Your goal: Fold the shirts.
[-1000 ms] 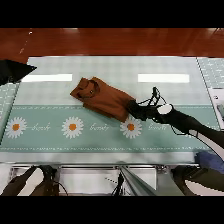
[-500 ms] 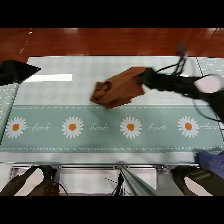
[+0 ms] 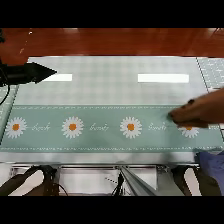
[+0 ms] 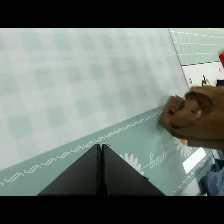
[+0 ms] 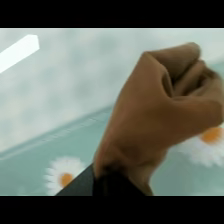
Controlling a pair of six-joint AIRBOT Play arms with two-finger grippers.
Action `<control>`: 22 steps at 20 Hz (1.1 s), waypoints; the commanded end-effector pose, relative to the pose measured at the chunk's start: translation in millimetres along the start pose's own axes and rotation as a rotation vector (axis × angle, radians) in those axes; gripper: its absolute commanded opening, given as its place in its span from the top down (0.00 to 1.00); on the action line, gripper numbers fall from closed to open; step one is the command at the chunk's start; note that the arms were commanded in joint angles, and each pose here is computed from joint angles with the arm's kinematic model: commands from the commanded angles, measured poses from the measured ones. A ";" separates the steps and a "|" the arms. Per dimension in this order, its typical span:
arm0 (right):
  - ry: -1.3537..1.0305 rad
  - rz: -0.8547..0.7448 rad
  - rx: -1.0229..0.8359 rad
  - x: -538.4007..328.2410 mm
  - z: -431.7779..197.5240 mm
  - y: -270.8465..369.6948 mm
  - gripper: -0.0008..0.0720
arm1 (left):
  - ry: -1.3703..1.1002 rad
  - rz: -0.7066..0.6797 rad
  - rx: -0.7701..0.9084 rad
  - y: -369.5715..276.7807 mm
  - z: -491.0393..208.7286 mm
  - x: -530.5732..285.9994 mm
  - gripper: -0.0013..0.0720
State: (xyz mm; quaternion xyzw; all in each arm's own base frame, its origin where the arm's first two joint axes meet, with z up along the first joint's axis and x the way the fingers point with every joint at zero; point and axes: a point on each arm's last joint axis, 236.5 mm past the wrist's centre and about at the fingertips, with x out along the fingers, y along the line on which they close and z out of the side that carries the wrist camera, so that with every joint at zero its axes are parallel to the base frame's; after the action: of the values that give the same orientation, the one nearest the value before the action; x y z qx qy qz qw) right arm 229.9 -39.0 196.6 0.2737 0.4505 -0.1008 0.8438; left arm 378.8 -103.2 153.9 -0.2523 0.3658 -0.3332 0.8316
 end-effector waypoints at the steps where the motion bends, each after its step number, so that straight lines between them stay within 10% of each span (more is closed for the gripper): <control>1: 0.090 -0.416 0.167 -44.6 -41.2 -108.2 0.95 | -0.012 0.010 0.036 3.5 3.5 4.9 0.95; 5: 0.071 -0.842 0.356 -107.6 -62.1 -193.3 0.95 | -0.024 0.020 0.047 5.7 6.3 4.7 0.95; 22: 0.127 -1.202 0.492 -189.1 -106.9 -234.4 0.92 | -0.203 0.156 0.103 32.6 53.0 -4.5 0.95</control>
State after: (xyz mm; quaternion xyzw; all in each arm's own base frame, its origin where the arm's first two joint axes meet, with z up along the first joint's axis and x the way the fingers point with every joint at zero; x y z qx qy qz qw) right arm -33.9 -189.3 206.6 0.1812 0.5353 -0.6148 0.5502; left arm 420.8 -76.9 160.0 -0.2195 0.2984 -0.2741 0.8875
